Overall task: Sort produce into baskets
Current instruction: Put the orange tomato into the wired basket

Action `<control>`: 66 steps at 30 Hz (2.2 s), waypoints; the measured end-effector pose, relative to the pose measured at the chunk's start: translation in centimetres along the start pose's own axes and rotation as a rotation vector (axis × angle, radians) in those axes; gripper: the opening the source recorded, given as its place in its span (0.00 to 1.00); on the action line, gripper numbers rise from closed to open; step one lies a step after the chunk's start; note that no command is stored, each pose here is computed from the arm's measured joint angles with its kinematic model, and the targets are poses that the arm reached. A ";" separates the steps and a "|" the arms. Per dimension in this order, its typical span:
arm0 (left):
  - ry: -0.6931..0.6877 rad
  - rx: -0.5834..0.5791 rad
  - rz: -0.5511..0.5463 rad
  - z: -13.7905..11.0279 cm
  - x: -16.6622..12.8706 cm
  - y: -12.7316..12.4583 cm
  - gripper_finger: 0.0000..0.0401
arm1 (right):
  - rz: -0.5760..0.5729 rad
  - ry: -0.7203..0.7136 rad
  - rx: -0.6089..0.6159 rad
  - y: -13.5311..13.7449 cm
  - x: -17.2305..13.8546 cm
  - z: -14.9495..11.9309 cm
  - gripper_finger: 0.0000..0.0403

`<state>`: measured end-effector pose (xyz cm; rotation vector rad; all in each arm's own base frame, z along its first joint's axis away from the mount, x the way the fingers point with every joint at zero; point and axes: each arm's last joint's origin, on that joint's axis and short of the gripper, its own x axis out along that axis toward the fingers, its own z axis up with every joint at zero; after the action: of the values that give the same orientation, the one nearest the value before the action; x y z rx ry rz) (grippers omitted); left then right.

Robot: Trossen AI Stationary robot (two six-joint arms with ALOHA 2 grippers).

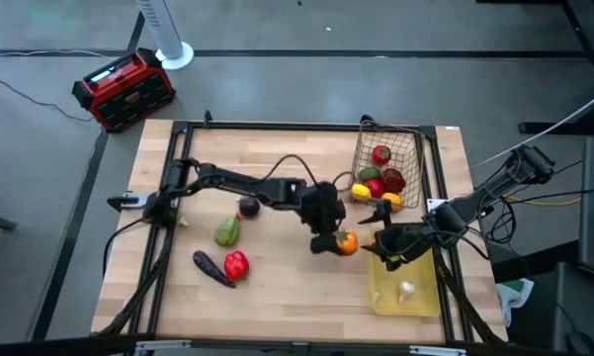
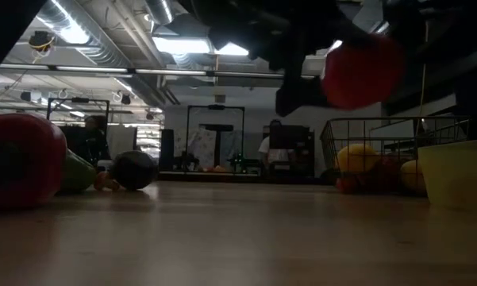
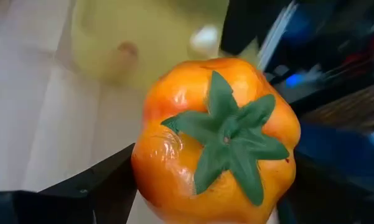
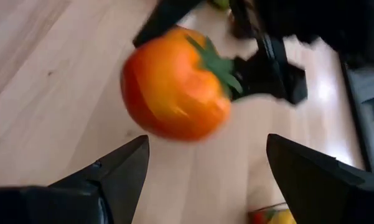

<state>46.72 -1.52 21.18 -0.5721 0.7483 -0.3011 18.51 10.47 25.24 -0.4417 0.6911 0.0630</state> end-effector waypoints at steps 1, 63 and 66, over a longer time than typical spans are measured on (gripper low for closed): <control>-0.017 -0.017 -0.024 0.4 -0.2 0.2 0.83 | -0.008 -0.013 -0.022 0.0 0.0 0.1 0.80; -0.170 0.130 -0.166 3.1 -1.9 1.5 0.97 | -0.053 -0.121 -0.198 -0.2 0.0 1.4 0.63; -0.152 0.085 -0.142 3.4 -2.7 3.1 0.97 | -0.129 -0.079 -0.208 -0.5 -0.2 1.0 0.63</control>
<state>47.38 3.52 22.86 -0.5621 0.5469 -0.4139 19.03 10.45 26.21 -0.6787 0.5793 0.0303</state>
